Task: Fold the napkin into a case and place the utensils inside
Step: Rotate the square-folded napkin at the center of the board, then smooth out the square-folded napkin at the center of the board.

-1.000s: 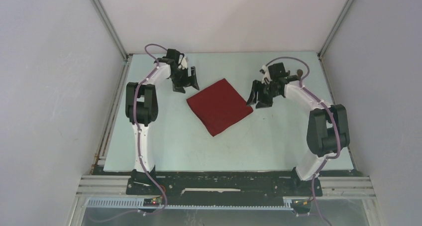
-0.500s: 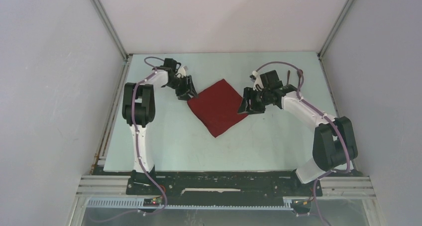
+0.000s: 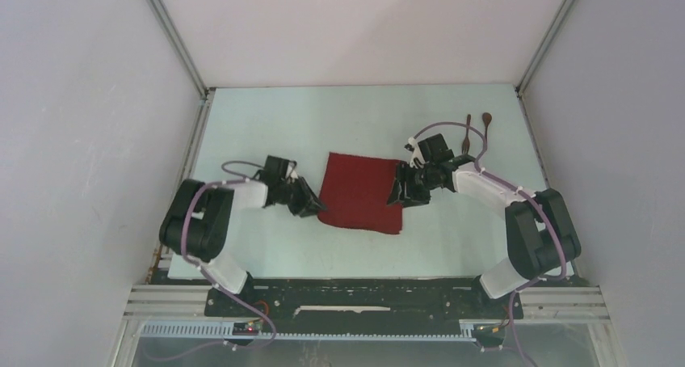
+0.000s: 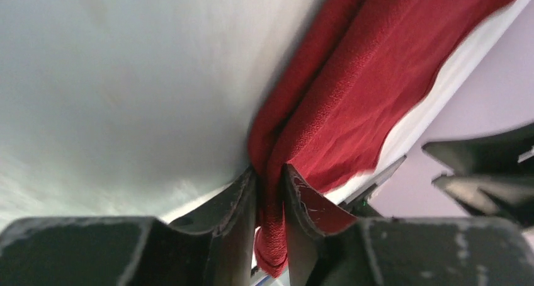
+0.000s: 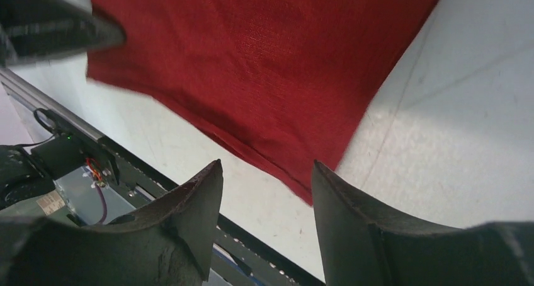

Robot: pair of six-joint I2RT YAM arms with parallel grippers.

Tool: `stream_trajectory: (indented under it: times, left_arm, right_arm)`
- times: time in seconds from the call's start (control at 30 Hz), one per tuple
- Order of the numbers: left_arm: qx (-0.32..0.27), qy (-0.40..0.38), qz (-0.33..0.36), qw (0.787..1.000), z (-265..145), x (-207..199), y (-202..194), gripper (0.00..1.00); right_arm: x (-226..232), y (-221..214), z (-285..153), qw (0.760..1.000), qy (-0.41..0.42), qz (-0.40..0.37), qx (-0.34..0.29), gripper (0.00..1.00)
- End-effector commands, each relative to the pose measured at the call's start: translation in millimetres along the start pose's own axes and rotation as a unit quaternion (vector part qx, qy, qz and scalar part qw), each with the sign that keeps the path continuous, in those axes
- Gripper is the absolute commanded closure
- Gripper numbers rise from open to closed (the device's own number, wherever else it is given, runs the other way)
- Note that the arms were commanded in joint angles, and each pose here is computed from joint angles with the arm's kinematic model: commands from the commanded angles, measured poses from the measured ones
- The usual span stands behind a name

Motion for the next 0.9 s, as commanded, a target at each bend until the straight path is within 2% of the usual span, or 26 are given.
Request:
stream_trajectory:
  times: [0.0,0.1,0.2,0.3,0.33,0.5,0.53,0.63,0.7,0.87]
  left_arm:
    - [-0.029,-0.032,-0.049,0.998,11,-3,-51,0.63]
    - [-0.037,-0.014,-0.024,0.999,2,11,-66,0.42]
    - [-0.076,0.024,0.024,0.997,-22,19,-64,0.25]
    - [-0.087,0.009,0.06,0.994,-43,11,-70,0.2]
    - [-0.082,-0.006,0.068,0.994,-47,6,-75,0.2]
    - [-0.003,-0.038,0.081,0.996,-39,-8,-103,0.41]
    - [0.002,-0.037,0.084,0.996,-37,-8,-106,0.41]
    - [0.001,-0.027,0.086,0.996,-33,-7,-105,0.45]
    - [-0.003,-0.026,0.089,0.996,-33,-8,-104,0.49]
    - [0.0,-0.022,0.096,0.995,-29,-12,-103,0.59]
  right_arm:
    - [-1,-11,-7,1.0,-0.015,0.018,-0.012,0.38]
    - [-8,-27,-7,0.999,-0.03,0.027,0.007,0.38]
    - [-8,-35,-17,0.999,-0.04,0.021,0.004,0.34]
    - [-14,-41,-24,0.998,-0.051,0.024,0.005,0.3]
    - [-17,-43,-25,0.998,-0.051,0.029,0.007,0.29]
    - [-32,-43,-26,0.996,-0.036,0.077,0.002,0.3]
    - [-36,-41,-26,0.996,-0.037,0.087,-0.002,0.3]
    - [-46,-39,-23,0.993,-0.042,0.107,0.0,0.33]
    - [-54,-42,-17,0.992,-0.046,0.116,0.013,0.41]
    - [-63,-50,-7,0.99,-0.056,0.121,0.039,0.49]
Point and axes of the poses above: each gripper's point midway between its finger pads, its own z axis out along the fingers, its own x axis along the line the jaws close on, y = z × x, the point moved 3 cm from there along -z, back along the fingers, and after that the axes turned 6 degrees about -z, right-handed, at the moved point
